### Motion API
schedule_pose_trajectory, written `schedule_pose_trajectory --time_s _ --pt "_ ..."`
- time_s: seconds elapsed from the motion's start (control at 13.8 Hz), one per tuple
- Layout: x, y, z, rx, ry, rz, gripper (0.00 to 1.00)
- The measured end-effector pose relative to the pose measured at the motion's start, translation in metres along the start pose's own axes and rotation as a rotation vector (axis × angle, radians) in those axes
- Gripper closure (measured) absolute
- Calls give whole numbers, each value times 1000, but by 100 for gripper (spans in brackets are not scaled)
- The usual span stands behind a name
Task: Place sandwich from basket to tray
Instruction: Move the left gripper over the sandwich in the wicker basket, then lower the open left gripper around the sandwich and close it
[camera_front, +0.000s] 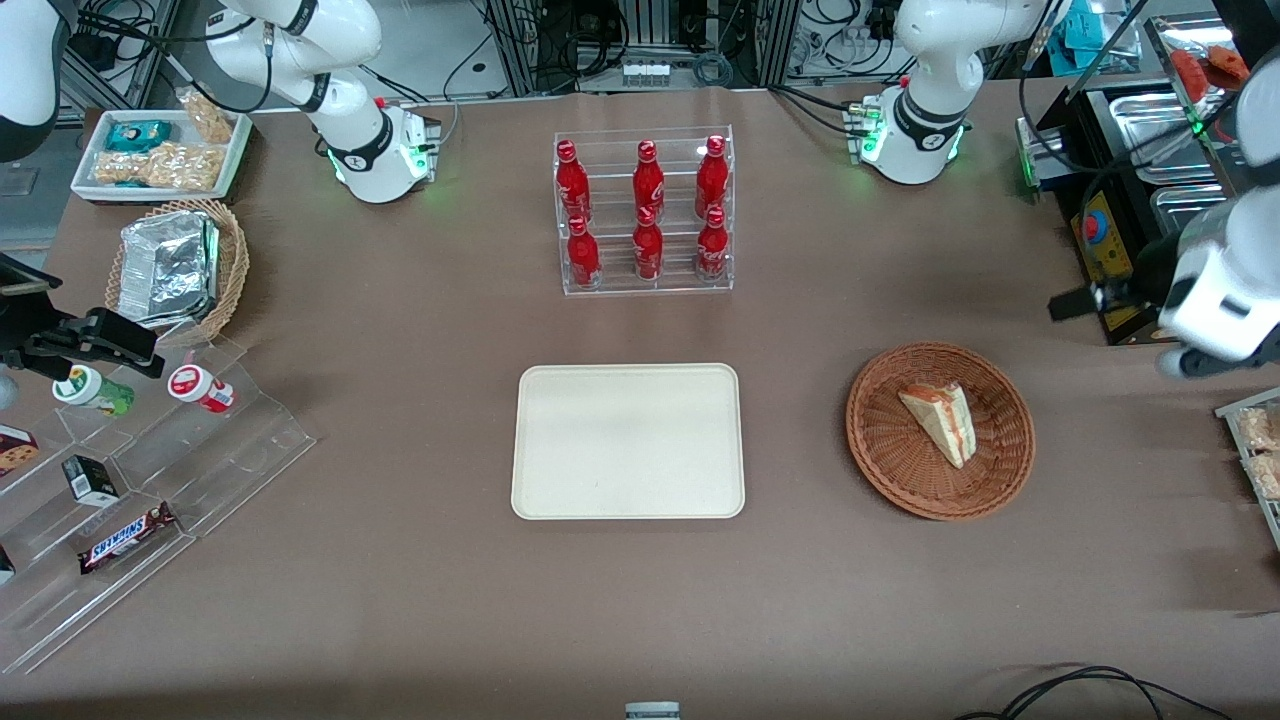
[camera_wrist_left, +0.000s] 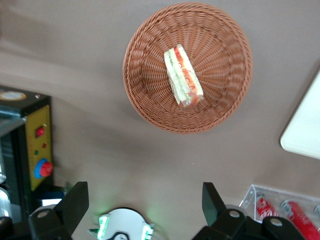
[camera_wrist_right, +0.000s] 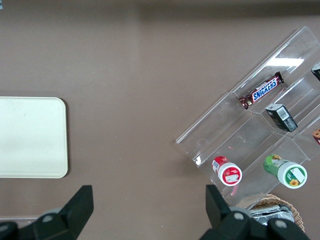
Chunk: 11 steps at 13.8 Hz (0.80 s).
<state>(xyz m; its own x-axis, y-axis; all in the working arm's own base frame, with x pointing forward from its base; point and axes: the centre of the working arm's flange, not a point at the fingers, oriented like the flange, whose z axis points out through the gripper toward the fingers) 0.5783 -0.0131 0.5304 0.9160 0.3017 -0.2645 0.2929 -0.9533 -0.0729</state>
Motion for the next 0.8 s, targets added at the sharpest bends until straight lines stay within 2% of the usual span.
schedule_pose_trajectory --time_s 0.14,0.36,0.51,0.65,0.8 --pt "23 1 31 -33 -16 -122 0" --pt "45 1 77 -71 4 -327 0" --pt "52 4 112 -92 31 -436 0" --pt "55 7 143 -114 61 -496 0" --pt "52 14 169 -109 53 -490 0"
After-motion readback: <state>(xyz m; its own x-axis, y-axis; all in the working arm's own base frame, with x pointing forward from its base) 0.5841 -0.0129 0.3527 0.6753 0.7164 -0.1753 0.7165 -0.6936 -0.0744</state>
